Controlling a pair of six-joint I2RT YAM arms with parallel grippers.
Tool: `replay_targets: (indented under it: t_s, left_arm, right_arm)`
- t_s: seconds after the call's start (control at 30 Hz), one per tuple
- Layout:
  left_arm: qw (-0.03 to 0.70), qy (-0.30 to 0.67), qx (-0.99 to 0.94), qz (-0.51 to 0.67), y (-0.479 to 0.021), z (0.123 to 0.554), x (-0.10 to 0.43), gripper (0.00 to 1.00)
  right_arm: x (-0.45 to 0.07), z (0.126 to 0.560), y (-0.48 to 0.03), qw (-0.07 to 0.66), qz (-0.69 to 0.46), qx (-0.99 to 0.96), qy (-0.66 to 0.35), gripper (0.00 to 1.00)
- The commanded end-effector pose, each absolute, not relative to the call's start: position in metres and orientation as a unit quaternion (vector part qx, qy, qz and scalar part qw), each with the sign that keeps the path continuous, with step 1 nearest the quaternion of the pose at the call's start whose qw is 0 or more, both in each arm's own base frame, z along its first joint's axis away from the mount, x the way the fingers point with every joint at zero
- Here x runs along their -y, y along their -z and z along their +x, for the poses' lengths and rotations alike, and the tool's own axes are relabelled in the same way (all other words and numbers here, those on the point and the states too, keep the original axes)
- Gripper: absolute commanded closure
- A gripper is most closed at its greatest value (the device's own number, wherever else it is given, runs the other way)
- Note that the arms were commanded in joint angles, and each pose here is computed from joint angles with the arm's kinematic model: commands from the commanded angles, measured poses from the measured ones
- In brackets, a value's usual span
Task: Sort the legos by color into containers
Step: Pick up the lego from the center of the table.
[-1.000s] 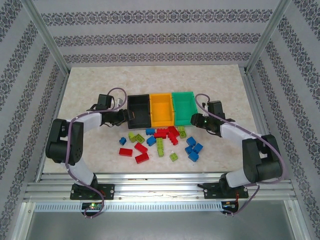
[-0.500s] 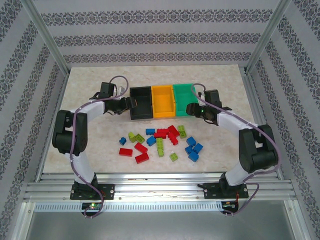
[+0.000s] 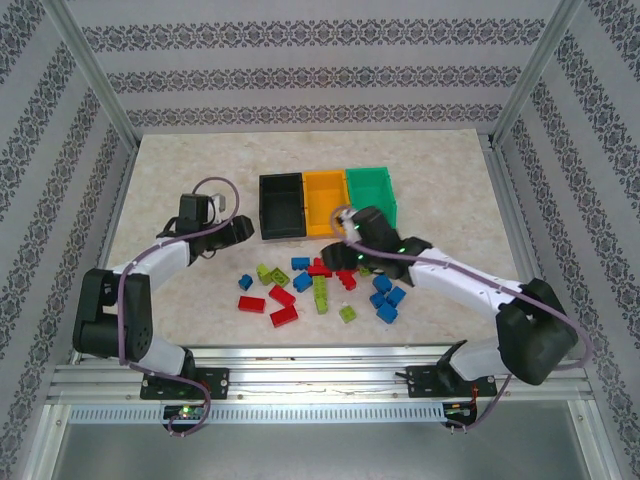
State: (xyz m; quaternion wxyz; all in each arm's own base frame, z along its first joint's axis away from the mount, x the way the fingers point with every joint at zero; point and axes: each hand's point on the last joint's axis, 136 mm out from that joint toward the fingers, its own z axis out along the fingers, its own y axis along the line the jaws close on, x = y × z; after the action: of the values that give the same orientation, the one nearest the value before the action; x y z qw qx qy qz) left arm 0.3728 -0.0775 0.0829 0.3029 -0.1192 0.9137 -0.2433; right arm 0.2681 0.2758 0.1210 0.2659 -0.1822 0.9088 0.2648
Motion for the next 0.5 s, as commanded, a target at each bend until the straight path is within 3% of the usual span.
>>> replay_targets:
  t_s: [0.0, 0.23, 0.47]
  left_arm:
    - [0.37, 0.25, -0.887, -0.118, -0.096, 0.382, 0.069, 0.27]
    - [0.377, 0.286, -0.865, -0.169, -0.085, 0.377, 0.054, 0.27]
    - [0.387, 0.277, -0.859, -0.188, -0.081, 0.373, 0.044, 0.27]
  right_arm:
    - [-0.323, 0.255, -0.119, 0.259, -0.218, -0.901, -0.271, 0.42]
    - [-0.401, 0.241, -0.107, 0.227, -0.277, -0.893, -0.274, 0.43]
    - [-0.422, 0.257, -0.095, 0.227, -0.277, -0.901, -0.245, 0.43]
